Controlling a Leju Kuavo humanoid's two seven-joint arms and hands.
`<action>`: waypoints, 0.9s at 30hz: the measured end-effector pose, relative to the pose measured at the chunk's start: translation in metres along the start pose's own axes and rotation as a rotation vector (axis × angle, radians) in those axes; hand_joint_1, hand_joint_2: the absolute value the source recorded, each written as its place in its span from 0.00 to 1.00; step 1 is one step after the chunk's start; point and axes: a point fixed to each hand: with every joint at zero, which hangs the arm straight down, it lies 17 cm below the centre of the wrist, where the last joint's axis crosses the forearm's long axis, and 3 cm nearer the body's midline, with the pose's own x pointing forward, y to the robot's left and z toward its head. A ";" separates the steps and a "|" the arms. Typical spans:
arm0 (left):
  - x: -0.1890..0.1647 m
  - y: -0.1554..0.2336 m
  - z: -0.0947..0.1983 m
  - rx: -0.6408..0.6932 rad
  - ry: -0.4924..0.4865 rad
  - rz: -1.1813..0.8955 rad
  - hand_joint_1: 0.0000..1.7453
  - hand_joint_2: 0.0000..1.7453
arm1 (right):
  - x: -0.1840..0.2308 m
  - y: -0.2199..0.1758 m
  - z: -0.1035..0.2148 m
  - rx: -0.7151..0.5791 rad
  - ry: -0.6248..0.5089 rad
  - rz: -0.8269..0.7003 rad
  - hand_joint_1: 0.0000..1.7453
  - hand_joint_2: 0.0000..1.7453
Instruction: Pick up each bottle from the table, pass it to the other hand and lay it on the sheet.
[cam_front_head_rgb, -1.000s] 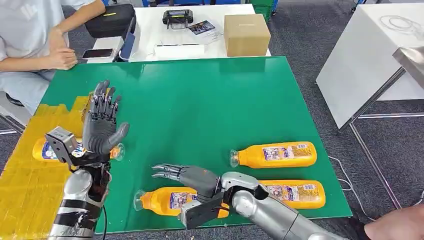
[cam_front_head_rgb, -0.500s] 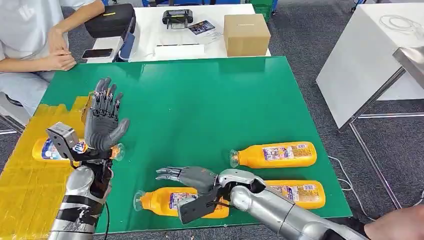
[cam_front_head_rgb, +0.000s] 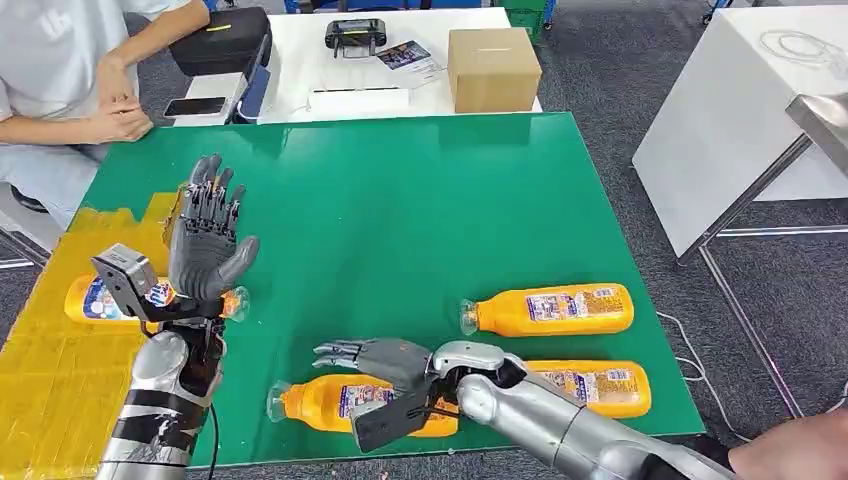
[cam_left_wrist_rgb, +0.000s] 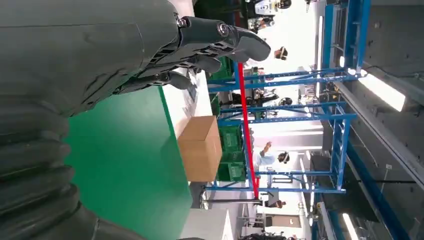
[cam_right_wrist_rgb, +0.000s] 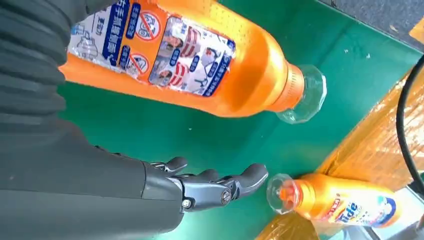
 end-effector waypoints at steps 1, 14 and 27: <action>0.000 0.000 0.000 0.000 0.000 0.000 0.00 1.00 | 0.000 0.001 0.000 0.002 0.001 0.001 0.00 1.00; 0.000 0.002 0.002 0.007 0.002 0.007 0.00 1.00 | -0.012 -0.006 -0.021 -0.091 0.102 0.277 0.00 1.00; 0.001 0.003 0.006 0.015 0.013 0.008 0.00 1.00 | -0.029 -0.007 -0.031 -0.134 0.214 0.560 0.00 1.00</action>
